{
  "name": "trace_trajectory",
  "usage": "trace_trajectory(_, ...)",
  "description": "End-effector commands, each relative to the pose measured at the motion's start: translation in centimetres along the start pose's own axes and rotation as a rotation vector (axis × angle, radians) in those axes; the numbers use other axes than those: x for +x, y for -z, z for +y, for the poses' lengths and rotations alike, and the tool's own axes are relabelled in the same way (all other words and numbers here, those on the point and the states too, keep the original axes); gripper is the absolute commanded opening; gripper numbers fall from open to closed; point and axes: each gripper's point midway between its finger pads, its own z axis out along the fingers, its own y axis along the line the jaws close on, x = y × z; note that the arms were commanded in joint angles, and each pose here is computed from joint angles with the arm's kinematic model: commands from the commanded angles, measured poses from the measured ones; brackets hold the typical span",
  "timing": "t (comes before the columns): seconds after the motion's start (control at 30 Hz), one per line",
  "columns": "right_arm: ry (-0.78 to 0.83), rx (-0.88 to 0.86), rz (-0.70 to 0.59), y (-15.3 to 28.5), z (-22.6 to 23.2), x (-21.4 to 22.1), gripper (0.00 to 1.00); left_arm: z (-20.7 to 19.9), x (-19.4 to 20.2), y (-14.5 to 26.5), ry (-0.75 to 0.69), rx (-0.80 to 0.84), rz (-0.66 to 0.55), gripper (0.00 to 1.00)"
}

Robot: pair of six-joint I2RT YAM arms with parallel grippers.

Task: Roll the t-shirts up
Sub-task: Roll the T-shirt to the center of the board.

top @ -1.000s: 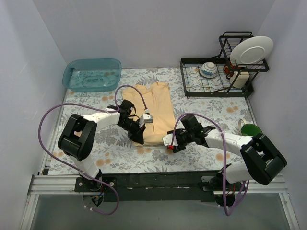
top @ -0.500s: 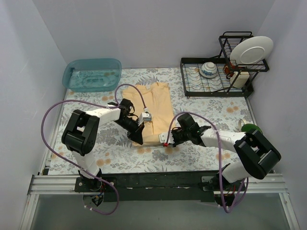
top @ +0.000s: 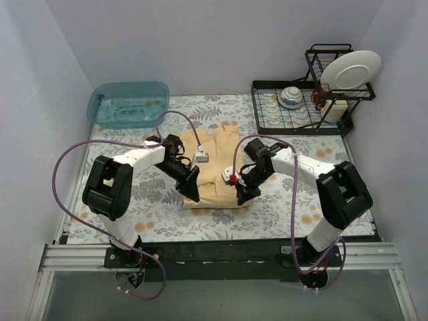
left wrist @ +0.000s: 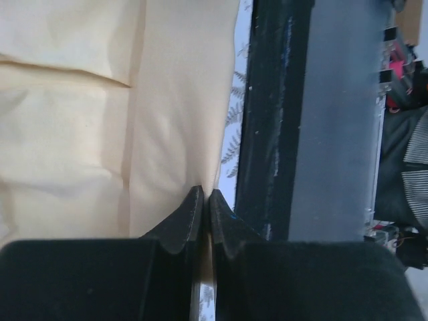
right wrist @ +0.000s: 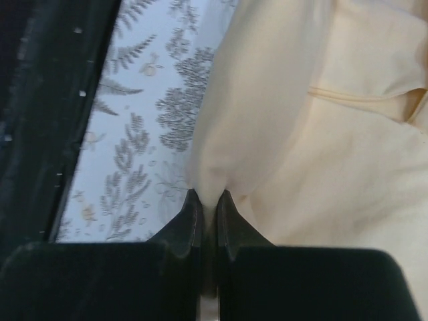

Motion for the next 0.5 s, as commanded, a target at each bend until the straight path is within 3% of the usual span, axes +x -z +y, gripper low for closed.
trace_trajectory(0.0, -0.258, -0.256, -0.072, 0.9, 5.6, -0.8, 0.01, -3.7, -0.8, 0.5, 0.103, 0.1, -0.076, 0.0)
trace_trajectory(0.23, -0.445, -0.357, -0.134, 0.9, 3.8, -0.7, 0.01, -2.4, -0.6, -0.4, 0.163, 0.156, -0.054, 0.0)
trace_trajectory(0.47, -0.487, -0.329, -0.132, 0.7, -0.2, 0.8, 0.01, 0.6, -0.2, -0.7, 0.188, 0.134, -0.048, 0.0)
